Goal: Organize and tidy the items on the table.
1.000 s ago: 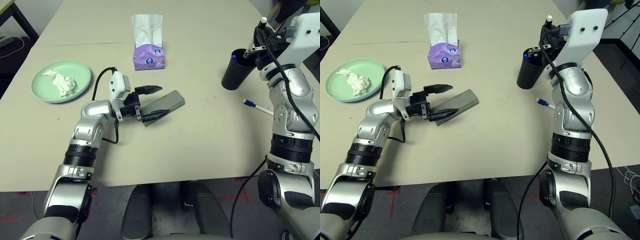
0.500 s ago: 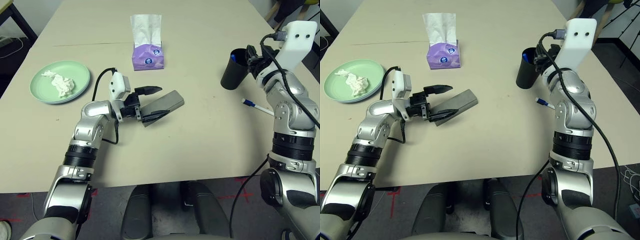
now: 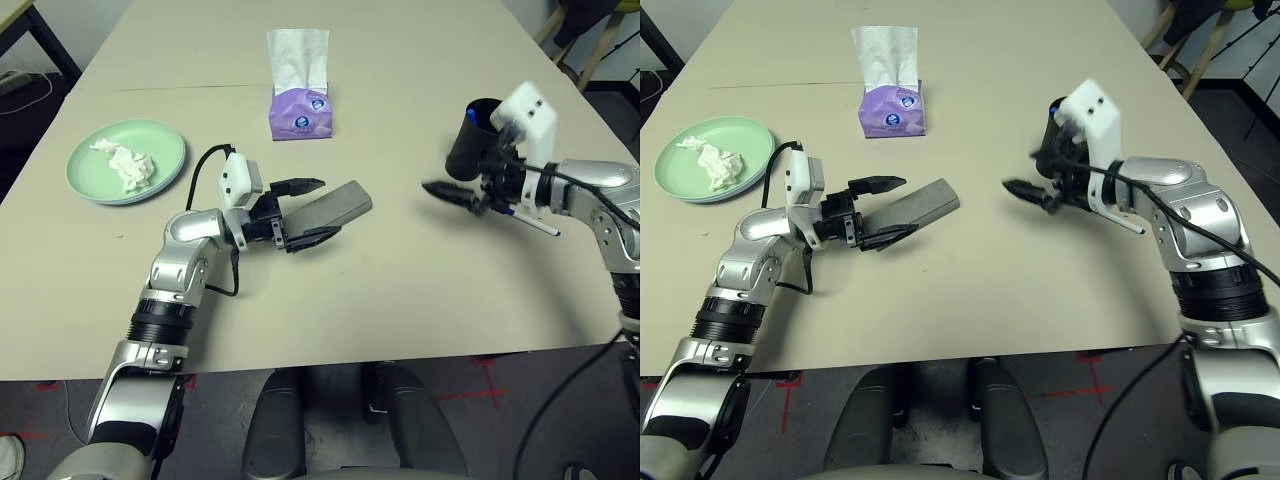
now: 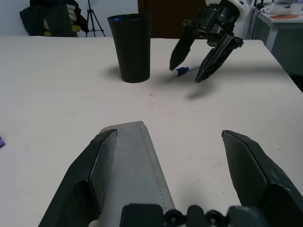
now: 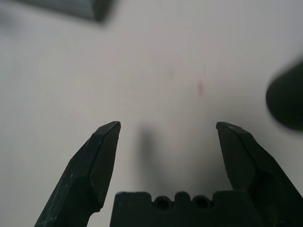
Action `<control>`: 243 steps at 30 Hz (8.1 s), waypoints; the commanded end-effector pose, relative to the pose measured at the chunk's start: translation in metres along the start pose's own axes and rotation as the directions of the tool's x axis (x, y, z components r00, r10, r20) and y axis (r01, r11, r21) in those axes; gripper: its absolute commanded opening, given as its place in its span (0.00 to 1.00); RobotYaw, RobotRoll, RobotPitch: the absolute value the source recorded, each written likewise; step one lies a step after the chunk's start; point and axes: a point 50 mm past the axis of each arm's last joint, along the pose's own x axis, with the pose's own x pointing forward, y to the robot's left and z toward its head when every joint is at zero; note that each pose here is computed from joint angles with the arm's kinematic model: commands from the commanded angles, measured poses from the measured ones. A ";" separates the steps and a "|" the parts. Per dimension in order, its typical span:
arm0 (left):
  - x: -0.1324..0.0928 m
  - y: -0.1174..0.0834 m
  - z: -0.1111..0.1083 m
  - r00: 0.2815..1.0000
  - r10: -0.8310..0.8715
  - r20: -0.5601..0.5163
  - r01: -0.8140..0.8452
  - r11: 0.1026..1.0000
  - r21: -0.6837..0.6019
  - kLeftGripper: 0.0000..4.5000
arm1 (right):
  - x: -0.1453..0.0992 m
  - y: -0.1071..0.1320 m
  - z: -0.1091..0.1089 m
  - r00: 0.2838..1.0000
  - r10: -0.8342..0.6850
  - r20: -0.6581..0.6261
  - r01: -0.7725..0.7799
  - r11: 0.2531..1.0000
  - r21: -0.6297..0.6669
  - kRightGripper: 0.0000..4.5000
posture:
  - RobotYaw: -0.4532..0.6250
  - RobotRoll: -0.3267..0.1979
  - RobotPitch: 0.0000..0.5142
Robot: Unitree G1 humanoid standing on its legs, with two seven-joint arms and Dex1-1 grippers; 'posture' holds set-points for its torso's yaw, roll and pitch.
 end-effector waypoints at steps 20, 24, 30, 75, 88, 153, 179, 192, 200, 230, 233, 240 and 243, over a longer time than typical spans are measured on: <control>-0.002 -0.008 -0.001 1.000 0.010 -0.003 -0.010 1.000 -0.015 1.00 | -0.025 -0.047 -0.004 0.927 -0.042 -0.373 -0.041 0.976 -0.213 0.99 | 0.51 0.62 0.45; -0.004 -0.009 0.000 1.000 0.009 -0.005 -0.009 1.000 -0.013 1.00 | -0.025 -0.048 -0.003 0.927 -0.030 -0.374 -0.050 0.978 -0.202 0.99 | 0.51 0.62 0.48; -0.005 -0.013 0.000 1.000 0.003 -0.009 -0.004 1.000 -0.013 1.00 | -0.028 -0.054 0.004 0.931 -0.042 -0.363 -0.040 0.976 -0.216 0.99 | 0.51 0.62 0.51; -0.008 -0.012 0.016 0.999 0.048 -0.018 -0.047 0.997 0.065 1.00 | -0.040 -0.052 0.011 0.920 0.002 -0.391 -0.101 0.967 -0.233 0.99 | 0.47 0.62 0.64; -0.003 -0.008 0.016 0.999 0.038 -0.007 -0.038 0.997 0.066 1.00 | -0.046 -0.049 0.011 0.922 -0.012 -0.387 -0.089 0.966 -0.241 0.99 | 0.45 0.62 0.62; -0.010 0.008 0.007 0.998 0.036 -0.044 -0.032 0.996 0.079 1.00 | -0.061 0.009 0.073 0.843 0.111 0.527 -0.043 0.989 -0.140 0.07 | 0.39 0.62 0.31; -0.018 0.009 0.001 0.994 0.097 -0.049 -0.094 0.994 0.063 1.00 | -0.010 -0.022 0.061 0.360 -0.629 0.689 0.412 0.770 0.487 0.07 | 0.41 0.62 0.30; -0.022 0.011 -0.007 0.980 0.183 -0.075 -0.181 0.983 0.031 1.00 | 0.006 -0.024 0.056 0.399 -0.638 0.658 0.394 0.768 0.506 0.48 | 0.42 0.62 0.31; -0.020 0.020 -0.002 0.959 0.279 -0.054 -0.277 0.960 0.040 1.00 | 0.000 -0.014 0.040 0.336 -0.585 0.738 0.340 0.806 0.484 0.99 | 0.44 0.62 0.28; -0.139 0.045 -0.023 0.055 0.998 -0.034 -0.995 0.058 0.086 1.00 | 0.038 0.001 -0.044 0.405 -0.662 0.630 0.384 0.749 0.540 0.99 | 0.48 0.62 0.25; -0.145 0.040 -0.026 0.059 0.998 -0.035 -0.997 0.060 0.056 1.00 | 0.038 -0.002 -0.043 0.397 -0.660 0.638 0.381 0.751 0.540 0.99 | 0.49 0.62 0.25; -0.154 0.036 -0.029 0.058 0.998 -0.026 -0.998 0.058 0.028 1.00 | 0.038 -0.004 -0.043 0.374 -0.674 0.637 0.390 0.738 0.551 0.99 | 0.49 0.62 0.24; -0.155 0.036 -0.030 0.070 0.997 -0.037 -0.997 0.070 0.018 1.00 | 0.037 -0.004 -0.045 0.367 -0.685 0.629 0.394 0.727 0.562 0.99 | 0.49 0.62 0.25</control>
